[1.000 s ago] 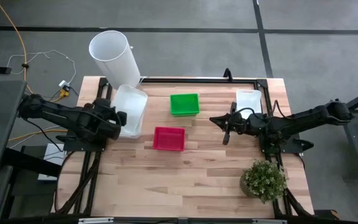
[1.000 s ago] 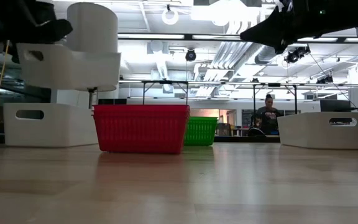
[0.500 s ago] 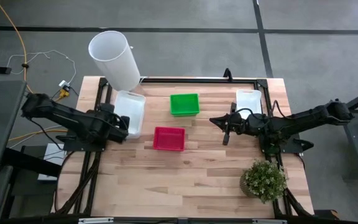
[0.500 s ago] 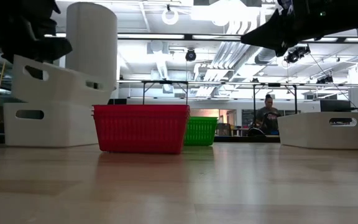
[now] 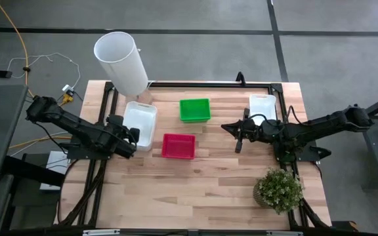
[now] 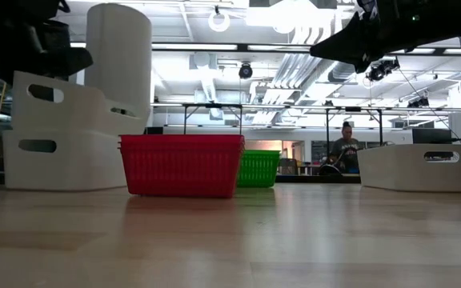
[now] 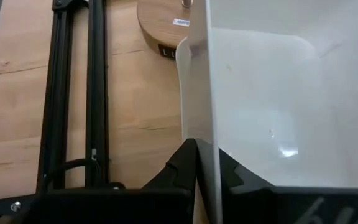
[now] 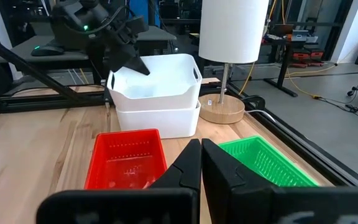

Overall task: Stack baskets by color
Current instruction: Stack the bottom left white bin on the left white bin, then stack the right white bin on the left white bins

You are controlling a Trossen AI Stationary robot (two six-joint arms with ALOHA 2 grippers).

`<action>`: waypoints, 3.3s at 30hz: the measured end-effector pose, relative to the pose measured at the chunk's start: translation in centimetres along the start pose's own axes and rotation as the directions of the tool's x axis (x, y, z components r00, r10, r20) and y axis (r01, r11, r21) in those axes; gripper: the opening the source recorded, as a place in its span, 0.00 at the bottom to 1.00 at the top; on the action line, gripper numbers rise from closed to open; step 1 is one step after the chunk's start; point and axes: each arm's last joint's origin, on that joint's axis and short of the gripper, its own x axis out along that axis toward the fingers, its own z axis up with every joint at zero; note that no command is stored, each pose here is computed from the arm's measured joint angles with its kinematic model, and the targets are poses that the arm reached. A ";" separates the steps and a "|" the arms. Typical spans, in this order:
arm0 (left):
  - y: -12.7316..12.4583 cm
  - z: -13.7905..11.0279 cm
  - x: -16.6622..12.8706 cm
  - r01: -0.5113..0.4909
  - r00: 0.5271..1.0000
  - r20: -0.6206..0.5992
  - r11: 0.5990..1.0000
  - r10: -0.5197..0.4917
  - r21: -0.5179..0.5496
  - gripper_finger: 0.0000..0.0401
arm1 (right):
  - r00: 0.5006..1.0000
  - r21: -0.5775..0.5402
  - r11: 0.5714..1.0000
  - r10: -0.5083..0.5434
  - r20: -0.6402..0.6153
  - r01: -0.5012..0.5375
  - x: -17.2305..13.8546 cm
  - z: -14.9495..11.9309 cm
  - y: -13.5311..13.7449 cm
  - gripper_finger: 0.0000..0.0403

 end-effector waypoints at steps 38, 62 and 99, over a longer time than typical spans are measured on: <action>-2.0 1.6 -3.1 0.078 0.974 0.202 0.992 -0.098 0.103 0.41 | 1.000 0.002 1.000 -0.003 0.004 0.003 0.0 0.0 0.0 0.00; 0.1 -2.5 1.7 0.100 0.937 0.336 0.995 -0.097 0.007 0.00 | 1.000 0.005 1.000 -0.003 0.004 0.003 0.0 0.0 0.0 0.00; -4.5 6.4 -4.5 0.474 0.218 0.136 0.227 -0.966 0.851 0.00 | 0.995 0.090 0.996 -0.001 0.096 -0.008 0.0 1.0 0.0 0.00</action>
